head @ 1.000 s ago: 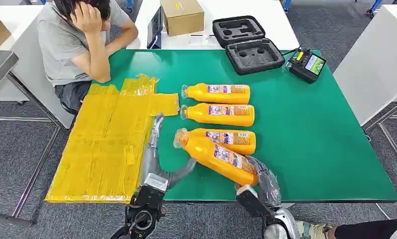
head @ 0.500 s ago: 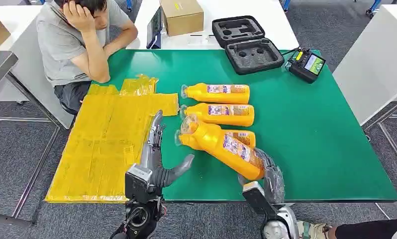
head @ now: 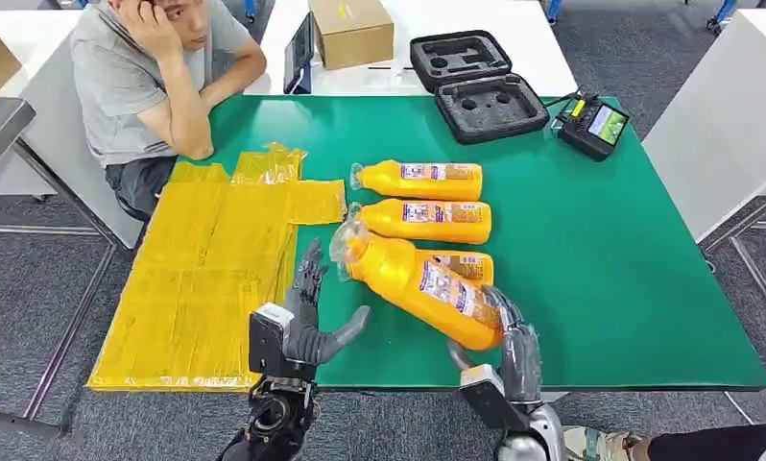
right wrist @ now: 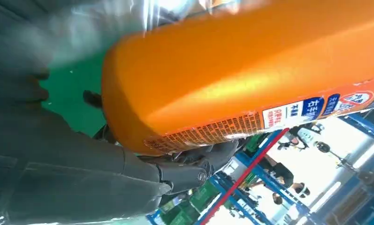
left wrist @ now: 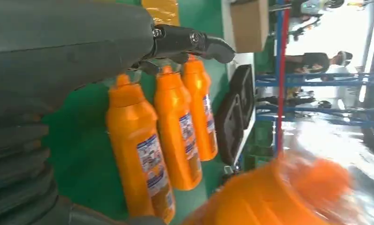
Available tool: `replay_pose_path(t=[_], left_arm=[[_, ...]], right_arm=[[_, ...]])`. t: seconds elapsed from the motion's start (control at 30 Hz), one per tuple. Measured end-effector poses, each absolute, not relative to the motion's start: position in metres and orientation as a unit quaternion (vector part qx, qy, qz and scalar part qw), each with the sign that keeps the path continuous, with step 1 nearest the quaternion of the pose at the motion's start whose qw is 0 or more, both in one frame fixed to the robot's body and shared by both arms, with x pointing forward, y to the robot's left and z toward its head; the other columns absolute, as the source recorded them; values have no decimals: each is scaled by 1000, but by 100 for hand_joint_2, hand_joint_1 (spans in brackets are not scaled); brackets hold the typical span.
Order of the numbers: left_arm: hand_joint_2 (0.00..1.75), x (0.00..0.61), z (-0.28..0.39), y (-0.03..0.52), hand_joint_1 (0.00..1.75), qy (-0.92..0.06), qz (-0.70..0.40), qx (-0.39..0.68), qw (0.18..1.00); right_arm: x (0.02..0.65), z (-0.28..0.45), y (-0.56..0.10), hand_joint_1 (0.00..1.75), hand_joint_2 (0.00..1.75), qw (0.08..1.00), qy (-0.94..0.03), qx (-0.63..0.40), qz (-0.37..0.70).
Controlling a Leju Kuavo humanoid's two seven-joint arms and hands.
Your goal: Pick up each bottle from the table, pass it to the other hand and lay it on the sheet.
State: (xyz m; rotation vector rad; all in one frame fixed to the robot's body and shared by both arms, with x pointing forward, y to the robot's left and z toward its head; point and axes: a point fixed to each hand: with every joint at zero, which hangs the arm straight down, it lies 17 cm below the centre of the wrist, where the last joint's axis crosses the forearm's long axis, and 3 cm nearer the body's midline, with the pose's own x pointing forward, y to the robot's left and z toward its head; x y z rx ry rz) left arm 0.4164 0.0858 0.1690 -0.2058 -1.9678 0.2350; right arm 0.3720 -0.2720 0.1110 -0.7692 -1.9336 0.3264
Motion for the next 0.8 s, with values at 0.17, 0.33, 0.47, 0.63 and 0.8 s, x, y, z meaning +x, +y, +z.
replay_pose_path(t=[0.17, 0.33, 0.47, 0.63, 0.8], left_arm=[[175, 417, 163, 85, 0, -823, 101, -93, 550], [175, 419, 158, 79, 0, -805, 127, -151, 559], [175, 417, 159, 75, 0, -798, 138, -181, 557], [175, 416, 162, 72, 0, -796, 139, -191, 557], [175, 413, 165, 61, 0, -786, 134, -219, 562]], right_arm=[[370, 115, -267, 175, 175, 489, -802, -316, 135], [370, 117, -261, 175, 175, 487, -806, -309, 132], [372, 117, -260, 173, 175, 488, -807, -307, 128], [373, 116, -260, 171, 175, 489, -807, -306, 126], [374, 114, -263, 171, 175, 490, -805, -310, 126]])
